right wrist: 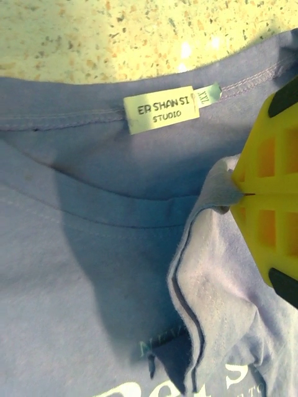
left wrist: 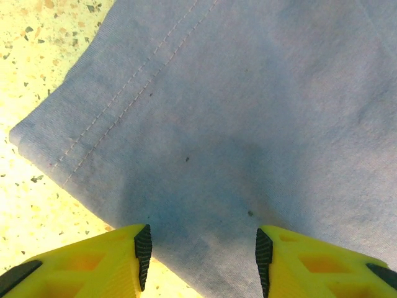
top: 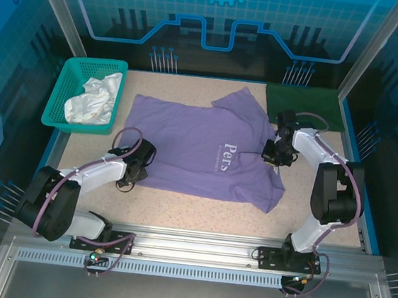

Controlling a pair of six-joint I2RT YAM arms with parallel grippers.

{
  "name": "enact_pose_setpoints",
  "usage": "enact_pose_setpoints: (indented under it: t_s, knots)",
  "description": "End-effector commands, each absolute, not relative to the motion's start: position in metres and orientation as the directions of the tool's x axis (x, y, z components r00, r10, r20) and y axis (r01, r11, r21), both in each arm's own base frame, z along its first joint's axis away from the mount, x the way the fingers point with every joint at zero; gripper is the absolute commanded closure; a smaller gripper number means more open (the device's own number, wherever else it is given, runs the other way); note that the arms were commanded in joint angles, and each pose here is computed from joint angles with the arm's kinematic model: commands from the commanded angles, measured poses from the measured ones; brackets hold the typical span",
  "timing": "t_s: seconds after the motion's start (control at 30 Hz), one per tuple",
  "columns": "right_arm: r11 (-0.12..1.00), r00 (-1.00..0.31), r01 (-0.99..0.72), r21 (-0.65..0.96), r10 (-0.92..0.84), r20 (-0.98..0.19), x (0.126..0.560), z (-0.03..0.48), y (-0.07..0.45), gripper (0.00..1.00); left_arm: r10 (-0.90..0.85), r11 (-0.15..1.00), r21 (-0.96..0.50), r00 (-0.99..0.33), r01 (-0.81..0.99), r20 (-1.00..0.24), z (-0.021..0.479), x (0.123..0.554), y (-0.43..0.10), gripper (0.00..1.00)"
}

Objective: Fold and stack the t-shirts

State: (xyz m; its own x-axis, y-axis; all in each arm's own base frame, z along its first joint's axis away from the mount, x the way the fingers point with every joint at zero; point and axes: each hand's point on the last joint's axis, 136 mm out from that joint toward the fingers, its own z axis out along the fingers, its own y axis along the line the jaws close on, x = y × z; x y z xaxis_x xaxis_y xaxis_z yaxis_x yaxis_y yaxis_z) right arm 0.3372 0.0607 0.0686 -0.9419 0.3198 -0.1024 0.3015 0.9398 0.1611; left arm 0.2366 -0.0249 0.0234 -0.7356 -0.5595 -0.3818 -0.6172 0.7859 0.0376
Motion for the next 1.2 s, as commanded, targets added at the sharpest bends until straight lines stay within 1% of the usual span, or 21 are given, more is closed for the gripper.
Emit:
enact_pose_setpoints:
  t_s: [0.0, 0.43, 0.67, 0.77, 0.87, 1.0, 1.17]
  knots:
    - [0.941, -0.942, 0.294, 0.165, 0.315, -0.115, 0.35, 0.078, 0.058, 0.95, -0.574, 0.764, 0.061, -0.72, -0.642, -0.389, 0.025, 0.231, -0.017, 0.49]
    - [0.945, -0.946, 0.27, 0.184, 0.296, -0.13, 0.385, 0.086, 0.071, 0.94, -0.58, 0.762, 0.043, -0.71, -0.646, -0.4, 0.028, 0.229, -0.016, 0.49]
    - [0.969, -0.969, 0.174, 0.173, 0.2, -0.147, 0.4, 0.08, 0.09, 0.91, -0.583, 0.767, 0.01, -0.702, -0.642, -0.41, 0.031, 0.229, -0.018, 0.48]
    - [0.973, -0.972, 0.168, 0.159, 0.19, -0.138, 0.403, 0.074, 0.09, 0.9, -0.582, 0.771, -0.01, -0.699, -0.637, -0.416, 0.033, 0.23, -0.019, 0.45]
    - [0.975, -0.971, 0.147, 0.169, 0.175, -0.165, 0.408, 0.073, 0.092, 0.84, -0.571, 0.785, -0.034, -0.703, -0.618, -0.424, 0.039, 0.232, -0.023, 0.43]
    - [0.971, -0.963, 0.108, 0.215, 0.156, -0.22, 0.42, 0.08, 0.101, 0.82, -0.554, 0.808, -0.089, -0.699, -0.582, -0.452, 0.055, 0.238, -0.03, 0.38]
    - [0.949, -0.958, 0.062, 0.309, 0.144, -0.25, 0.431, 0.09, 0.12, 0.82, -0.509, 0.851, -0.149, -0.721, -0.504, -0.47, 0.074, 0.25, -0.052, 0.34]
